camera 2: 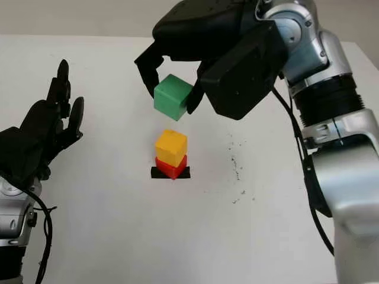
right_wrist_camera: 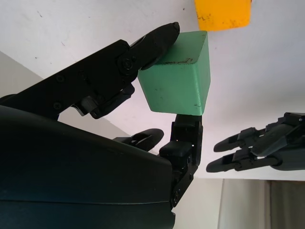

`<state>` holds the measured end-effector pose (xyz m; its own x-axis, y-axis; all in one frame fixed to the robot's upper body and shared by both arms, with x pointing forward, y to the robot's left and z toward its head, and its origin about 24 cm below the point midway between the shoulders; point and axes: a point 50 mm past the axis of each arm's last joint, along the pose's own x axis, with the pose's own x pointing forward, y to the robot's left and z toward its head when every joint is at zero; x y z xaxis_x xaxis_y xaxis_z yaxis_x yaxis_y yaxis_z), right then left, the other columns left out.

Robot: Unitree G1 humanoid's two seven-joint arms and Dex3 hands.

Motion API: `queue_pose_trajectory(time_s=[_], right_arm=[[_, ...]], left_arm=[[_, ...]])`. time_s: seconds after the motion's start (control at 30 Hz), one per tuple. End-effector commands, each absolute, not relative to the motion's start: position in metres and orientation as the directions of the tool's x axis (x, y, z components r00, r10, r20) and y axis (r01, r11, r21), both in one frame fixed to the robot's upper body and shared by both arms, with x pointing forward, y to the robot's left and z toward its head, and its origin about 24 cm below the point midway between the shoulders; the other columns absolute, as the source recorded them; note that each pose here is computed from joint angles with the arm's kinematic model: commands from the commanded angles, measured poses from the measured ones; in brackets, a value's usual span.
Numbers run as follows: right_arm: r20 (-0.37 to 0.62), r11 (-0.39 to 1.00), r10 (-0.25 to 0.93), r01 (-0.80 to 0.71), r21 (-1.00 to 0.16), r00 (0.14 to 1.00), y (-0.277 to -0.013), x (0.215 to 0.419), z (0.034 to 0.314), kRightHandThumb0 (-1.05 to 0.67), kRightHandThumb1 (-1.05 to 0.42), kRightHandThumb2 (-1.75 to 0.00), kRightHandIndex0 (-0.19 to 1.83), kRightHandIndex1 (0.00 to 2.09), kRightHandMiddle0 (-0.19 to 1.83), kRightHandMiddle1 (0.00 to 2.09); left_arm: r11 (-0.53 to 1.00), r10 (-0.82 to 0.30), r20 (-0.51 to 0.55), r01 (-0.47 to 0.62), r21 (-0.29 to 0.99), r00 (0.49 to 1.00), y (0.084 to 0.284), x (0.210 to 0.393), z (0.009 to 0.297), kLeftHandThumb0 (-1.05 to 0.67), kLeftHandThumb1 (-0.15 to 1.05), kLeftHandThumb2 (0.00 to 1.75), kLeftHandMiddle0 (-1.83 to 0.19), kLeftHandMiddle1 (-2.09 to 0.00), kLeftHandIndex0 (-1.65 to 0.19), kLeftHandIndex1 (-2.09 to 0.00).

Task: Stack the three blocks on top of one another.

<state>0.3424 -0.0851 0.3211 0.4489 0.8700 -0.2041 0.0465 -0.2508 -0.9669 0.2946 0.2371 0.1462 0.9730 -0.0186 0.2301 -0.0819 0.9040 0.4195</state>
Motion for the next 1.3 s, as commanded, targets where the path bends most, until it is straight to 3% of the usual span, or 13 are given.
queue_pose_trajectory(time_s=[0.0, 0.53, 0.9, 1.27], right_arm=[[-0.210, -0.264, 0.872, 0.063, -0.963, 0.443, -0.083, 0.340, 0.329, -0.47, -0.87, -0.06, 0.44, 0.00, 0.55, 1.30], [-0.343, -0.342, 0.852, -0.075, -0.937, 0.395, -0.083, 0.341, 0.313, -0.46, -0.92, -0.05, 0.36, 0.01, 0.46, 1.41], [-0.370, -0.322, 0.844, -0.184, -0.929, 0.388, -0.085, 0.346, 0.306, -0.47, -0.91, -0.05, 0.36, 0.03, 0.49, 1.46], [-0.365, -0.330, 0.843, -0.156, -0.931, 0.395, -0.082, 0.347, 0.296, -0.48, -0.92, -0.06, 0.35, 0.03, 0.45, 1.48]], left_arm=[[0.906, -0.016, 0.249, -0.091, 0.413, 0.968, 0.237, 0.295, 0.149, -0.87, 1.05, 0.72, 0.19, 0.00, 0.19, 0.00], [0.895, -0.027, 0.246, -0.086, 0.437, 0.969, 0.235, 0.296, 0.147, -0.84, 1.05, 0.73, 0.19, 0.00, 0.19, 0.00], [0.906, -0.025, 0.245, -0.081, 0.415, 0.969, 0.234, 0.294, 0.144, -0.87, 1.05, 0.72, 0.19, 0.00, 0.19, 0.00], [0.905, -0.029, 0.242, -0.077, 0.418, 0.970, 0.235, 0.292, 0.143, -0.86, 1.05, 0.72, 0.19, 0.00, 0.19, 0.00]])
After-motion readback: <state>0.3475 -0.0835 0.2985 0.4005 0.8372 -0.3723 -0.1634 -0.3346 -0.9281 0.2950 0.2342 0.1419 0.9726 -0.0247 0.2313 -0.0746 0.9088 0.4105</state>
